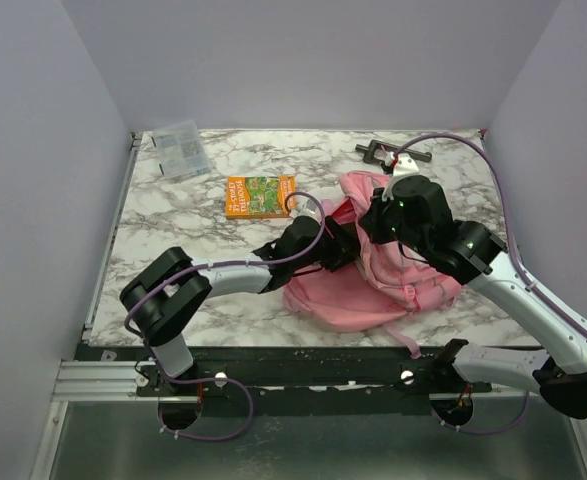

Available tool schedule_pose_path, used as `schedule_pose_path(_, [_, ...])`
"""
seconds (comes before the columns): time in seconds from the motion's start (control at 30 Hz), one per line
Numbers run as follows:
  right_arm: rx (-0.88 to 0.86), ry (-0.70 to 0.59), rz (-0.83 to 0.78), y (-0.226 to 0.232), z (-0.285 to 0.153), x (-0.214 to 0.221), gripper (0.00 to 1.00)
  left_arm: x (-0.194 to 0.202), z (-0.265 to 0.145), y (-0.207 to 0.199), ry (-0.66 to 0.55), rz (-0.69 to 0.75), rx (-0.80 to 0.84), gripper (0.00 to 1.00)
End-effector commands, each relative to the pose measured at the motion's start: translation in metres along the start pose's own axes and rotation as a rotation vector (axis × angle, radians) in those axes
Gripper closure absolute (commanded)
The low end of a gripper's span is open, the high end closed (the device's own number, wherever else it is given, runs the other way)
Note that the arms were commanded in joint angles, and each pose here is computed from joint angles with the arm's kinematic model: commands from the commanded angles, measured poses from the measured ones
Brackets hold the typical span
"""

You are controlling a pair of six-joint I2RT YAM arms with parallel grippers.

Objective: Pack the student bag
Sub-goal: Place the book in the student bag.

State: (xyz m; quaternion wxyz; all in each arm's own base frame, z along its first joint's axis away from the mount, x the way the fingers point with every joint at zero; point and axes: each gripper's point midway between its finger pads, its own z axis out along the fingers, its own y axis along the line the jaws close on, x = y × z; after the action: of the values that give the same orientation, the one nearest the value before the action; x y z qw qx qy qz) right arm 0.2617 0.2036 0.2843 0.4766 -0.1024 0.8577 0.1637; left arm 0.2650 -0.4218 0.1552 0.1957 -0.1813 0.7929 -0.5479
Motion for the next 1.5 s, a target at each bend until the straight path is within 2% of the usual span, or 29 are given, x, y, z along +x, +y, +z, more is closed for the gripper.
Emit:
schedule_pose_path(0.0, [-0.065,-0.191,0.065,0.013,-0.017,-0.05,0.99,0.001,-0.001,-0.002,0.027,0.002,0.006,0.55])
schedule_pose_path(0.17, [-0.054,-0.202,0.077,0.011,-0.019,-0.054,1.0,0.003,0.035,-0.009,0.067,0.002,-0.007,0.74])
schedule_pose_path(0.3, [0.021,-0.193,0.069,-0.003,-0.019,-0.051,1.0,0.008,0.04,-0.017,0.062,0.049,-0.001,0.74])
schedule_pose_path(0.33, [0.038,-0.195,0.066,-0.007,-0.02,-0.049,1.0,0.009,0.038,-0.015,0.06,0.058,-0.014,0.7])
schedule_pose_path(0.43, [0.066,-0.22,0.065,-0.014,-0.024,-0.052,0.99,0.01,0.032,-0.01,0.073,0.068,-0.042,0.45])
schedule_pose_path(0.57, [0.123,-0.198,0.032,-0.021,-0.022,-0.056,1.0,0.012,0.009,-0.013,0.091,0.124,-0.021,0.3])
schedule_pose_path(0.73, [0.148,-0.202,0.042,-0.026,-0.024,-0.054,1.0,0.007,-0.028,-0.019,0.155,0.144,0.009,0.24])
schedule_pose_path(0.87, [0.156,-0.19,0.043,-0.029,-0.023,-0.047,1.0,-0.006,-0.057,-0.012,0.141,0.184,0.005,0.23])
schedule_pose_path(1.03, [0.207,-0.143,0.03,-0.04,-0.018,-0.03,1.0,-0.039,-0.11,-0.017,0.051,0.328,0.042,0.23])
schedule_pose_path(1.13, [0.218,-0.1,0.032,-0.044,-0.013,-0.008,0.99,-0.069,-0.153,-0.036,-0.043,0.455,0.064,0.16])
schedule_pose_path(1.2, [0.209,-0.053,0.049,-0.045,-0.007,0.012,0.96,-0.09,-0.181,-0.048,-0.128,0.55,0.032,0.12])
schedule_pose_path(1.27, [0.166,-0.002,0.083,-0.038,0.001,0.034,0.91,-0.113,-0.208,-0.066,-0.231,0.661,-0.013,0.02])
schedule_pose_path(1.37, [0.021,0.1,0.155,-0.012,0.019,0.077,0.84,-0.137,-0.24,-0.1,-0.329,0.81,-0.026,0.02])
schedule_pose_path(1.47, [-0.109,0.241,0.231,0.011,0.034,0.128,0.67,-0.155,-0.254,-0.119,-0.384,0.908,-0.048,0.02])
